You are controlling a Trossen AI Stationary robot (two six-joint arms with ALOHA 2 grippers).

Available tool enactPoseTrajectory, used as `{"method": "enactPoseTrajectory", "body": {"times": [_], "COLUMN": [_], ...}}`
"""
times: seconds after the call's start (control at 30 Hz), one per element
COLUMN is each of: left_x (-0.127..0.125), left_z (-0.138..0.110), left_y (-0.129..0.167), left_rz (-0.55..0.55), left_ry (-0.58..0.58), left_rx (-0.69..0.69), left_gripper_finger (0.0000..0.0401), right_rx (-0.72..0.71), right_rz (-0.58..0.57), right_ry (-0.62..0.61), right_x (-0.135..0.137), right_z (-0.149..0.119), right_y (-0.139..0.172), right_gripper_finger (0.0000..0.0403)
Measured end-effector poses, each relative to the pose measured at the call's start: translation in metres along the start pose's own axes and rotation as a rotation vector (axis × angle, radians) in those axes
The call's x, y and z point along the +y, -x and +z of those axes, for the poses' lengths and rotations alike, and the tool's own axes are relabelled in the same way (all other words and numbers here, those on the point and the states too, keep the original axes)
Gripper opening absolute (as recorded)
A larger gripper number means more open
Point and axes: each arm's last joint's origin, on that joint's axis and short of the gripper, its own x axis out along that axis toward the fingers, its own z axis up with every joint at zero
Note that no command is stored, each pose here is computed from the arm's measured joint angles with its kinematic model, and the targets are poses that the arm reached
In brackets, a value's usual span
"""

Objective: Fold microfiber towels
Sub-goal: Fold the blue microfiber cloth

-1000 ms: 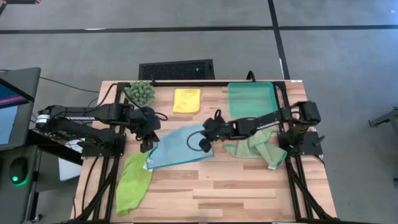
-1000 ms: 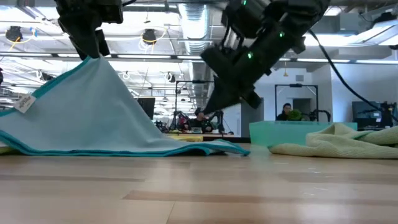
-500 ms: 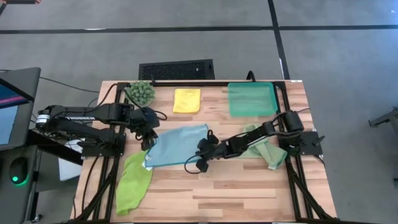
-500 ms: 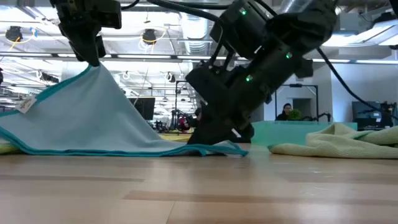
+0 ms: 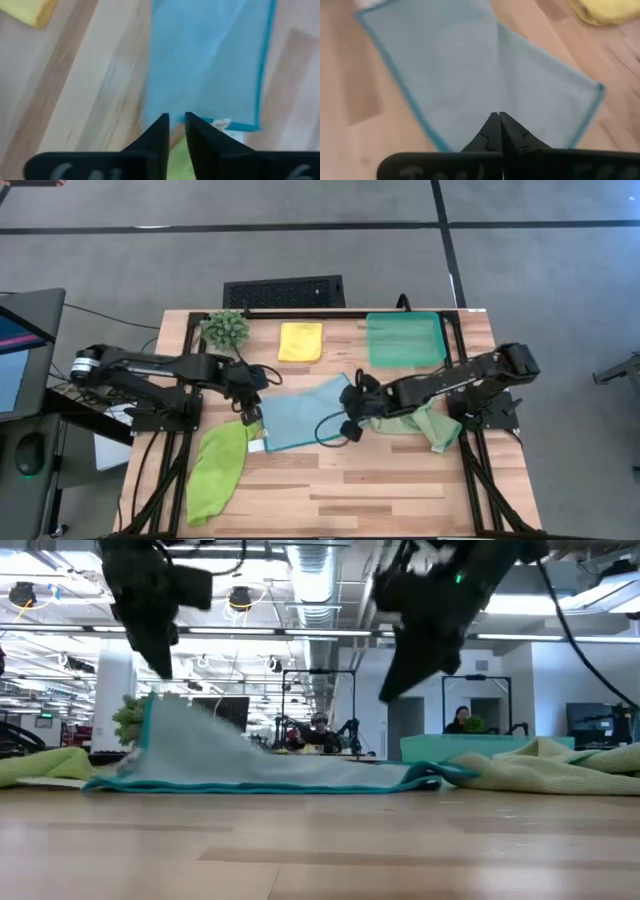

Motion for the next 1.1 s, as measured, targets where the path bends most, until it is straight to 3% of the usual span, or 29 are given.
{"method": "enactPoseTrajectory", "body": {"times": [0.13,0.27,0.37,0.5,0.67,0.9,1.1], "left_x": [0.001,0.005,-0.005,-0.030,-0.051,-0.071,-0.096], "left_z": [0.004,0.003,0.007,0.005,-0.008,-0.018,-0.012], "left_y": [-0.024,-0.037,-0.040,-0.047,-0.081,-0.122,-0.120], "left_rz": [0.138,0.228,0.072,-0.141,-0.170,-0.106,-0.234], "left_ry": [-0.071,-0.147,-0.215,-0.311,-0.322,-0.300,-0.313], "left_rx": [0.075,0.161,0.127,0.043,0.046,0.121,0.130], "left_gripper_finger": [0.0094,0.0128,0.0139,0.0131,0.0085,0.0012,0.0007], "right_rx": [-0.103,-0.192,-0.150,-0.053,-0.037,0.046,0.076], "right_rz": [0.045,0.123,0.124,0.036,-0.013,-0.094,-0.174], "right_ry": [-0.001,-0.058,-0.074,-0.108,-0.123,-0.094,-0.049], "right_x": [0.020,0.047,0.060,0.062,0.057,0.034,-0.002], "right_z": [0.002,-0.003,-0.020,-0.041,-0.043,-0.040,-0.026], "right_y": [0.000,-0.030,-0.053,-0.068,-0.071,-0.078,-0.089], "right_gripper_finger": [0.0003,0.0004,0.0003,0.0004,0.0005,0.0004,0.0003]}}
